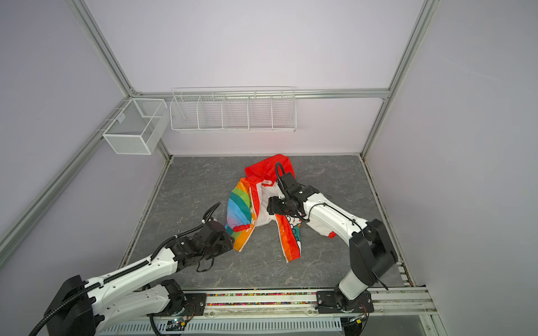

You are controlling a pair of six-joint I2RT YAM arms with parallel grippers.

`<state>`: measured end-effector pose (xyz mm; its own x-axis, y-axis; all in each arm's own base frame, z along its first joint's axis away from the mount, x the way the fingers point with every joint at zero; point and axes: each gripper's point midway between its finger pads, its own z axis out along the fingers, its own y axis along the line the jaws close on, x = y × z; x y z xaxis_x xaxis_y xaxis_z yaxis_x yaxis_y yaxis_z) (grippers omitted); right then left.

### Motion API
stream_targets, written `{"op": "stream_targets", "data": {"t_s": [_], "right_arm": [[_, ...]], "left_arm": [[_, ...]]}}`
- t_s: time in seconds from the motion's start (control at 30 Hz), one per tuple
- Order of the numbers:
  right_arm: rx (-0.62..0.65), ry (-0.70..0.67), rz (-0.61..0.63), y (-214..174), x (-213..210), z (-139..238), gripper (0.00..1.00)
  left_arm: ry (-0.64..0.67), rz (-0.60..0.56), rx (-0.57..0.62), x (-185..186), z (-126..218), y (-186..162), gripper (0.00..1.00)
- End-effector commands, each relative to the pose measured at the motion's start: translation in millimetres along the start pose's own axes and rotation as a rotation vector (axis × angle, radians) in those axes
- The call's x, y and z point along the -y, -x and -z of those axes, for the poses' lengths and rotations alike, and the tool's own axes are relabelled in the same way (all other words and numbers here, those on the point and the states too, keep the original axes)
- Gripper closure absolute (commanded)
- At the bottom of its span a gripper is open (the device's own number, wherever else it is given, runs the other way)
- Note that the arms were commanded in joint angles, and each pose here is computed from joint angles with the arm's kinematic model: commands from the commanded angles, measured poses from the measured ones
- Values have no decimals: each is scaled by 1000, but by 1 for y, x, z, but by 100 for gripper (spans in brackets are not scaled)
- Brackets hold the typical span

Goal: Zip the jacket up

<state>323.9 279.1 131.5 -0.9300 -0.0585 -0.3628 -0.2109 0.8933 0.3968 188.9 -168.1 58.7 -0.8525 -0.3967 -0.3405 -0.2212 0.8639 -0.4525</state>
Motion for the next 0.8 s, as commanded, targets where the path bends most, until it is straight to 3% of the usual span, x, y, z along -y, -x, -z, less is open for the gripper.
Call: {"op": "stream_targets", "data": {"t_s": [0.0, 0.23, 0.63, 0.7, 0.77], "right_arm": [[9, -21, 45, 21, -12, -21, 32], [2, -102, 61, 51, -11, -65, 32], [-33, -75, 41, 72, -23, -115, 30], [-37, -79, 41, 74, -24, -121, 30], [-37, -86, 42, 77, -24, -127, 29]], "left_arm": [[-92, 191, 60, -3, -2, 9, 45], [-154, 247, 67, -2, -5, 14, 41], [-145, 238, -5, 10, -40, 5, 42], [-145, 234, -14, 12, -45, 4, 48], [-141, 231, -28, 15, -49, 3, 64]]}}
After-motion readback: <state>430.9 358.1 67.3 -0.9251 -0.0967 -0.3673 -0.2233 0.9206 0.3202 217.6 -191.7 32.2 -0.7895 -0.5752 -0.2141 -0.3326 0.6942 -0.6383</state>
